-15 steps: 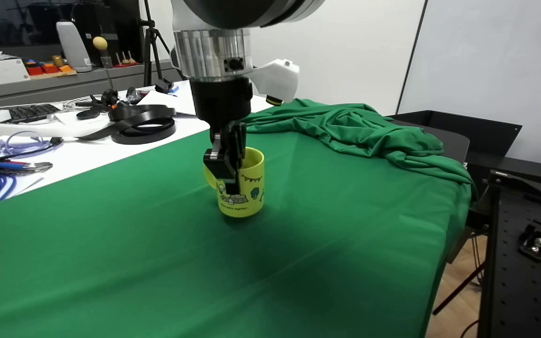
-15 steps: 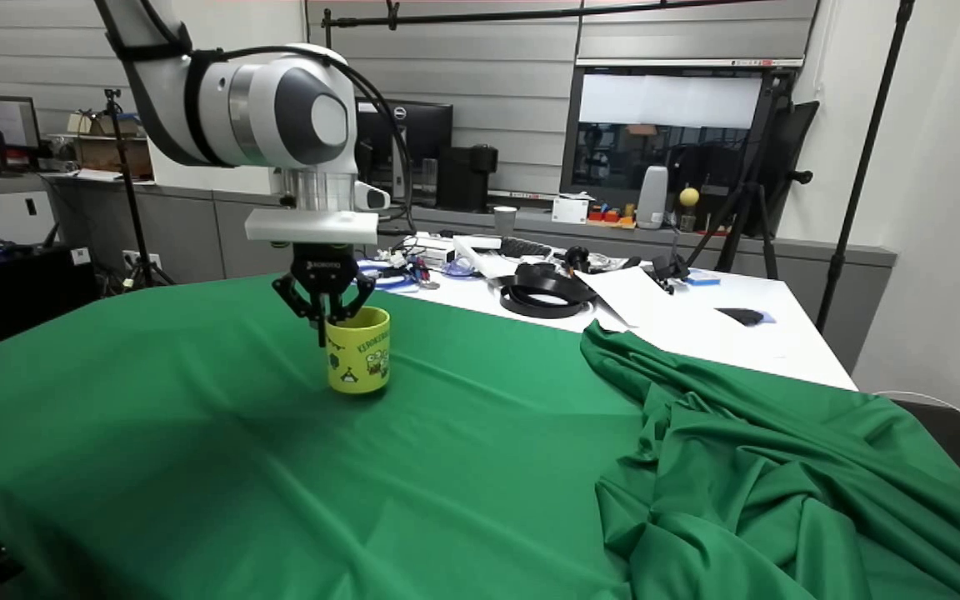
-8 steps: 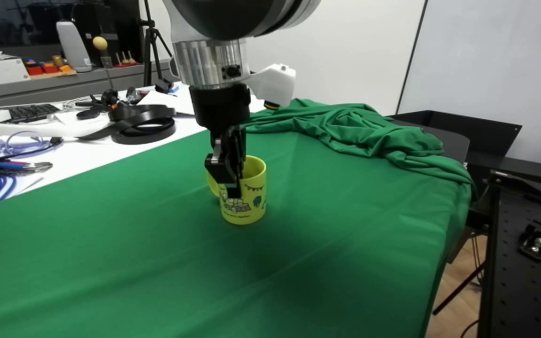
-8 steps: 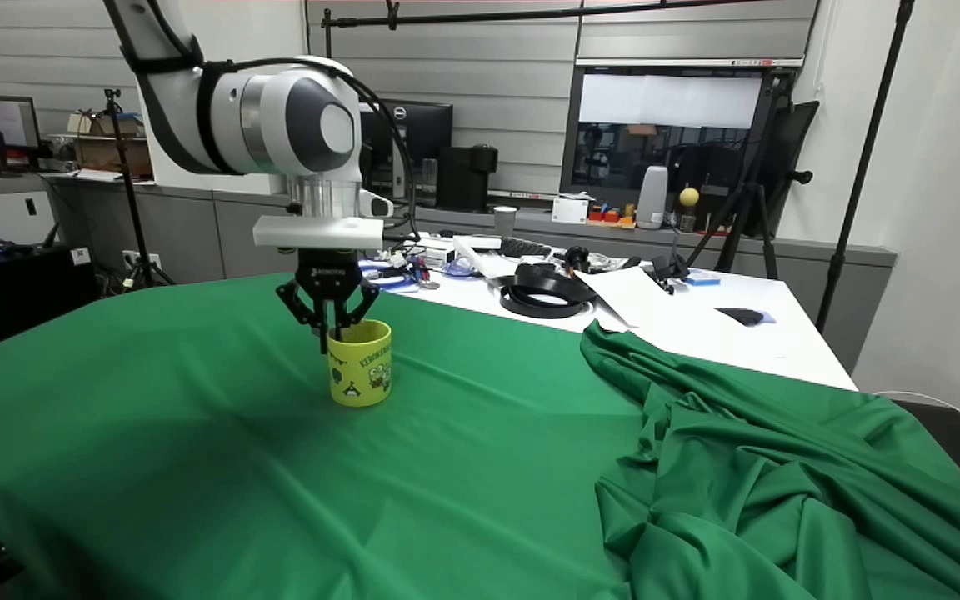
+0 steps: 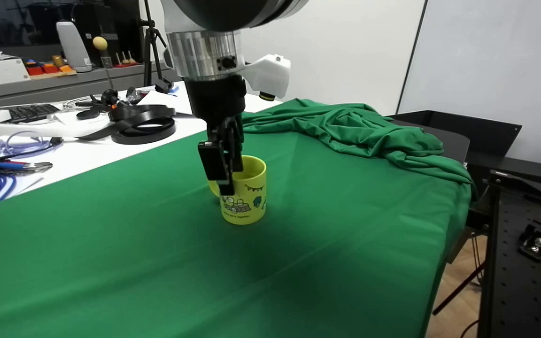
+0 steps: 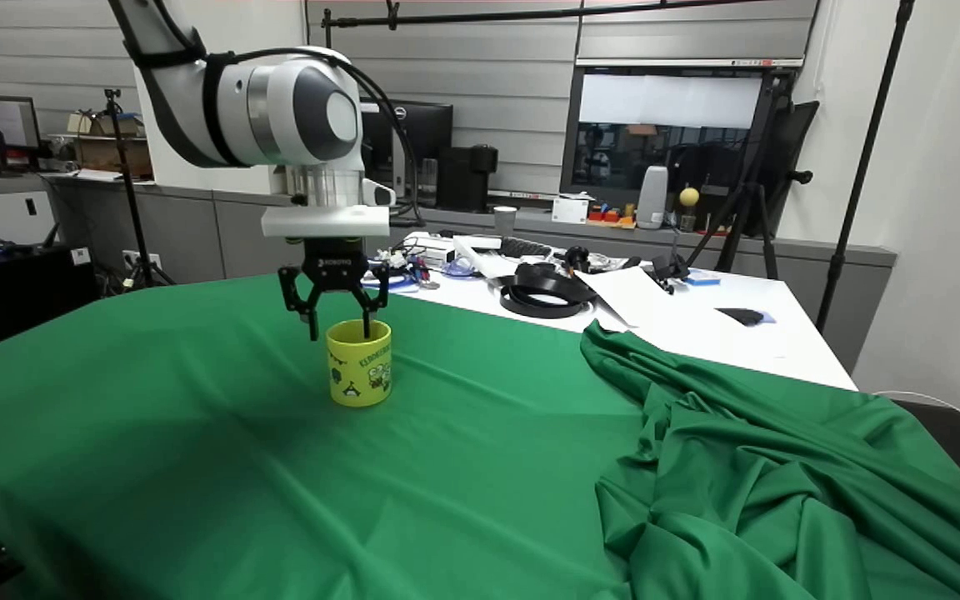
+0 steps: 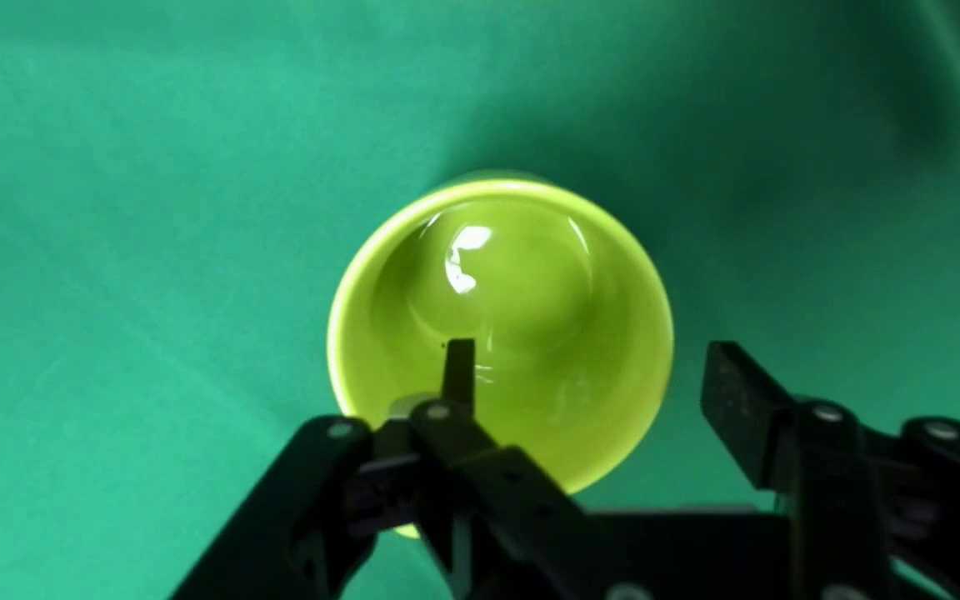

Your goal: Move the mug to the left

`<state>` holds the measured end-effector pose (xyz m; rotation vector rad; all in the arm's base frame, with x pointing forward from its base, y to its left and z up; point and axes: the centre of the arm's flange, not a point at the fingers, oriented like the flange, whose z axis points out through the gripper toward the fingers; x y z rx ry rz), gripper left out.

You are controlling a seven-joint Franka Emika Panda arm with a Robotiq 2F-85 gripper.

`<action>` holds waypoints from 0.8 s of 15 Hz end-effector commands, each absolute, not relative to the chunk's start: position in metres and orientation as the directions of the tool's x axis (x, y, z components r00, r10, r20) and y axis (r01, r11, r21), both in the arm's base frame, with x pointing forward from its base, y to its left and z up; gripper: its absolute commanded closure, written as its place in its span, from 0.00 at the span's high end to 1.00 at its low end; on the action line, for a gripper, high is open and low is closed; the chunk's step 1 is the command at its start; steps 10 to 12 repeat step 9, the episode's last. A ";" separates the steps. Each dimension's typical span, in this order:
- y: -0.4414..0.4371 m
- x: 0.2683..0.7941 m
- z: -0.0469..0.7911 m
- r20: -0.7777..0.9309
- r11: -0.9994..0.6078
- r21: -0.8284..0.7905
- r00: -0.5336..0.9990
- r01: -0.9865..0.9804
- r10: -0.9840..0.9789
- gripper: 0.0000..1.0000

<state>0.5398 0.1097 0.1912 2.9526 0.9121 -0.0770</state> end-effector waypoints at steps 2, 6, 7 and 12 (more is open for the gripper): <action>0.112 0.530 0.223 -0.081 -0.833 0.075 0.836 0.548 0.542 1.00; 0.109 0.525 0.248 -0.069 -0.844 0.094 0.849 0.528 0.524 1.00; 0.108 0.523 0.254 -0.086 -0.854 0.088 0.858 0.513 0.507 1.00; 0.105 0.516 0.262 -0.125 -0.862 0.073 0.862 0.501 0.491 1.00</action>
